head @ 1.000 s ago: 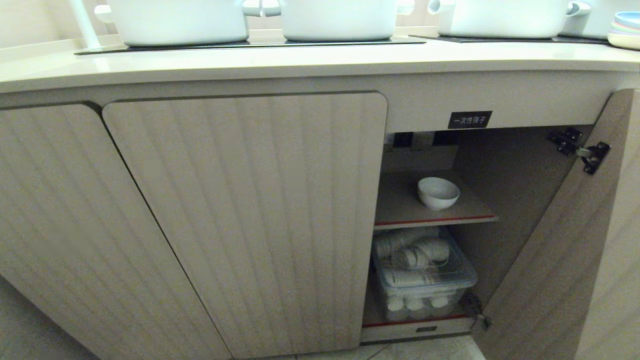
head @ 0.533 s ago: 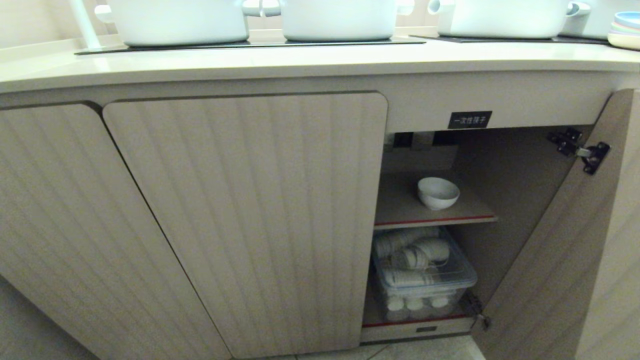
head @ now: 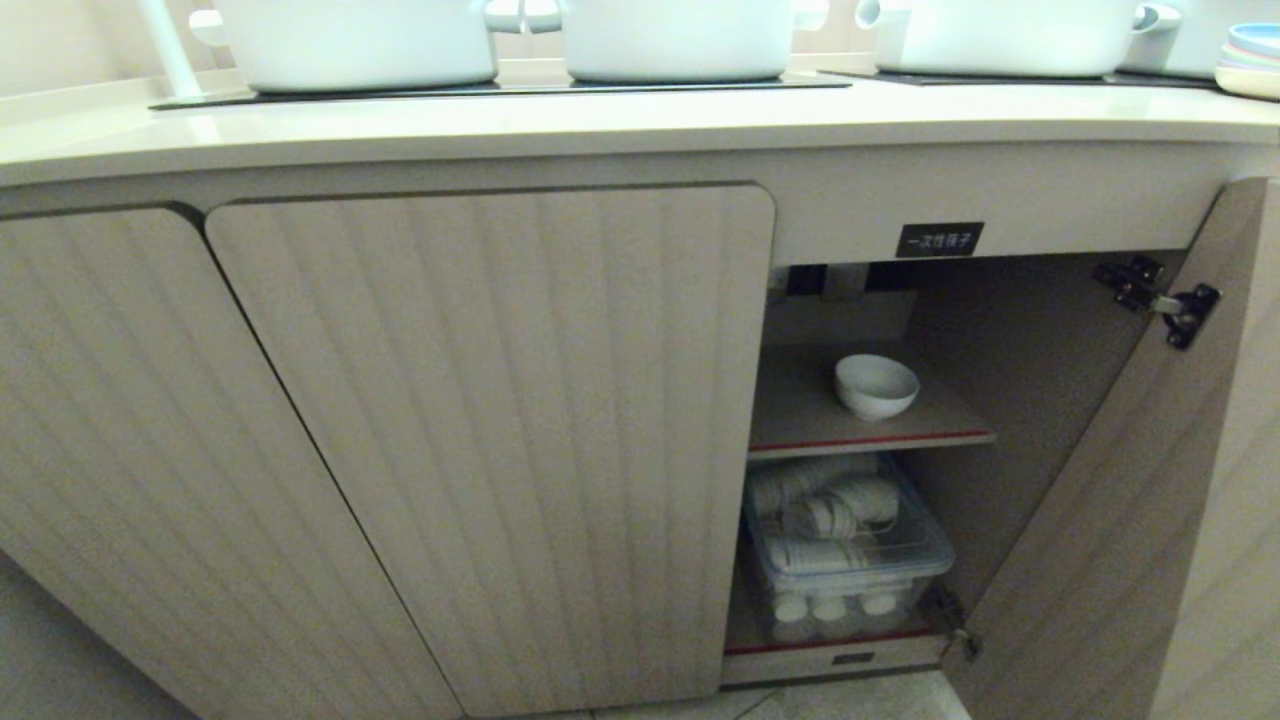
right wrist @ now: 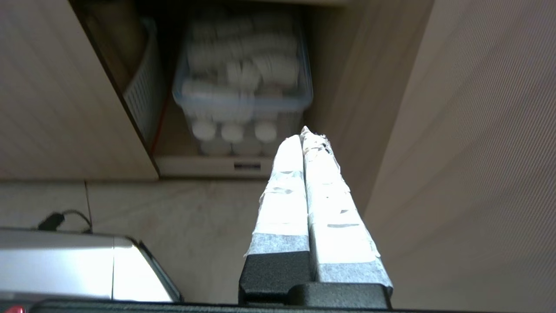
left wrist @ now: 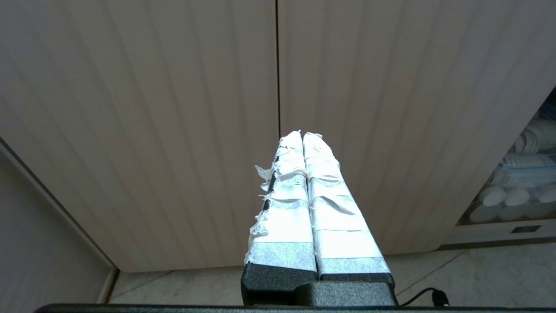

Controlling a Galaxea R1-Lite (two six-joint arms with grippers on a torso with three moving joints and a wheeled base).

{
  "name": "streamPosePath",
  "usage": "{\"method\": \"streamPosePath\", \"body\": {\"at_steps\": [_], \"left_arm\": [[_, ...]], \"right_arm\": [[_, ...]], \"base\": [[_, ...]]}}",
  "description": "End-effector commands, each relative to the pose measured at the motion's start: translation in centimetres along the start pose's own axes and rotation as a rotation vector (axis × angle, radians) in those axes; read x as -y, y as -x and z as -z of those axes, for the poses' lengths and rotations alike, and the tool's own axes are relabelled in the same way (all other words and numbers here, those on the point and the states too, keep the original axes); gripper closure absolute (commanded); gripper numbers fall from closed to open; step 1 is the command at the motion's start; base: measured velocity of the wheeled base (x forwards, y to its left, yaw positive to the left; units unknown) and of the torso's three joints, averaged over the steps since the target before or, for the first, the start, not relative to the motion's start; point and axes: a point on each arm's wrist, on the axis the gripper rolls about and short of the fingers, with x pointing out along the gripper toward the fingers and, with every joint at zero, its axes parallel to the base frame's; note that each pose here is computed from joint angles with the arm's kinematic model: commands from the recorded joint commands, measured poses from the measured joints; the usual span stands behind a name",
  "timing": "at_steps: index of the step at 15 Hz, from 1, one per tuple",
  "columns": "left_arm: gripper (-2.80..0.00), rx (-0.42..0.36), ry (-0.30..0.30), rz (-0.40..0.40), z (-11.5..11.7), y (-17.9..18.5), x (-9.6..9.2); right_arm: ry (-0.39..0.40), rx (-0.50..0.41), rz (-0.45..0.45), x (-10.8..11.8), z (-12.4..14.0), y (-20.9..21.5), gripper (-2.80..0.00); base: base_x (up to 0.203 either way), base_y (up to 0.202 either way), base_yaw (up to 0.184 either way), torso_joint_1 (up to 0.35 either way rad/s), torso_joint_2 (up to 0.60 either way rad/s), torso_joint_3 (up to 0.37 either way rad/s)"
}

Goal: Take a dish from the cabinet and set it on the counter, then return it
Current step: Close the cabinet door

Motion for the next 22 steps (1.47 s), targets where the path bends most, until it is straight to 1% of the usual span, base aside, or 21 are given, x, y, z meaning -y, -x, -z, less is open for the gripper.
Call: {"method": "streamPosePath", "body": {"at_steps": [1,5,22], "left_arm": [[0.0,0.001,0.0,0.0,-0.01,0.0,0.0],[0.0,0.001,0.0,0.0,-0.01,0.0,0.0],[0.0,0.0,0.0,0.0,0.01,0.0,0.0]], "right_arm": [[0.004,0.067,-0.001,-0.01,0.16,0.5,0.0],[0.006,0.191,0.009,-0.05,0.56,1.4,0.0],[0.005,0.193,0.011,-0.05,0.58,1.42,0.0]], "base": [[0.0,0.0,0.0,0.0,0.0,0.0],[0.0,0.0,0.0,0.0,0.0,0.0],[0.0,0.0,0.0,0.0,0.0,0.0]]}}
